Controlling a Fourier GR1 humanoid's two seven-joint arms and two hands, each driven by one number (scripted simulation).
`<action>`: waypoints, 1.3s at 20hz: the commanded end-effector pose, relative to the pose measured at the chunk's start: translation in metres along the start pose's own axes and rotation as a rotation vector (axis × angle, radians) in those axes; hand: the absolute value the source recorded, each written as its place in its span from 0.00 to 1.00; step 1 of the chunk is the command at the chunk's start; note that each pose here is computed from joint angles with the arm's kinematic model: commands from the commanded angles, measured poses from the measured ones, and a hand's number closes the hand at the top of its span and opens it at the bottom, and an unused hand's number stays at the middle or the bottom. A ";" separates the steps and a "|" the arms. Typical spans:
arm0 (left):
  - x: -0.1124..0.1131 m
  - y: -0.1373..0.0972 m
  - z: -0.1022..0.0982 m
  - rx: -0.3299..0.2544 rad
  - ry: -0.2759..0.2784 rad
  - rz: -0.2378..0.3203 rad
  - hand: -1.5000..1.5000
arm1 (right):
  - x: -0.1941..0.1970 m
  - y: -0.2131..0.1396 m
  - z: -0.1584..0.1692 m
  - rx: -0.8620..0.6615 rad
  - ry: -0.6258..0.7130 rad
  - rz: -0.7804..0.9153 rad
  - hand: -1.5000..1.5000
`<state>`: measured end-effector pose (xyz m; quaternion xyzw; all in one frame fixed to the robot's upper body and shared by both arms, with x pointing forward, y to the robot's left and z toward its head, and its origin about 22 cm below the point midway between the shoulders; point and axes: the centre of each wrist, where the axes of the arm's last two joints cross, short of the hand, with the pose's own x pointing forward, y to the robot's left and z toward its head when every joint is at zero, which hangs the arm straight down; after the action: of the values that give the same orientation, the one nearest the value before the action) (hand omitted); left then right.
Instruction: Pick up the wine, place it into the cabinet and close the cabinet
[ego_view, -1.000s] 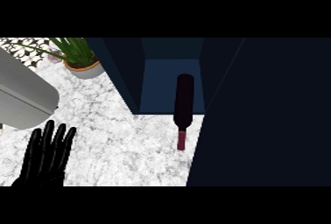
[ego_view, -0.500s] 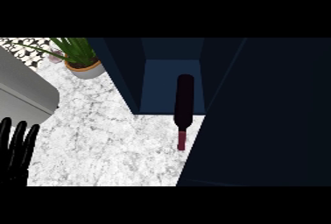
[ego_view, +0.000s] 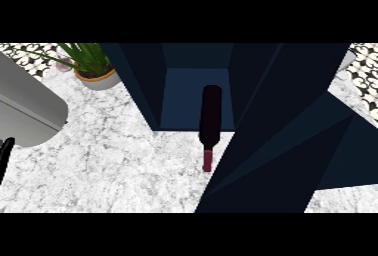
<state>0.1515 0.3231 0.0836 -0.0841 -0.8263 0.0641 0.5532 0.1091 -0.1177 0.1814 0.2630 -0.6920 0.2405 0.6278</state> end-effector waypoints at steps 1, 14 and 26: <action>0.013 0.009 -0.014 -0.014 -0.019 0.001 0.00 | 0.006 0.039 -0.005 0.103 -0.089 0.005 1.00; 0.005 0.004 -0.024 -0.053 0.036 0.082 0.00 | 0.010 0.049 -0.053 0.021 -0.150 0.129 1.00; -0.008 0.000 -0.032 -0.053 0.034 0.103 0.00 | 0.038 0.032 -0.116 -0.010 -0.167 0.095 1.00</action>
<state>0.1805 0.3241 0.0951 -0.1381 -0.8151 0.0679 0.5586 0.1465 -0.0590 0.2110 0.2319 -0.7468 0.2547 0.5689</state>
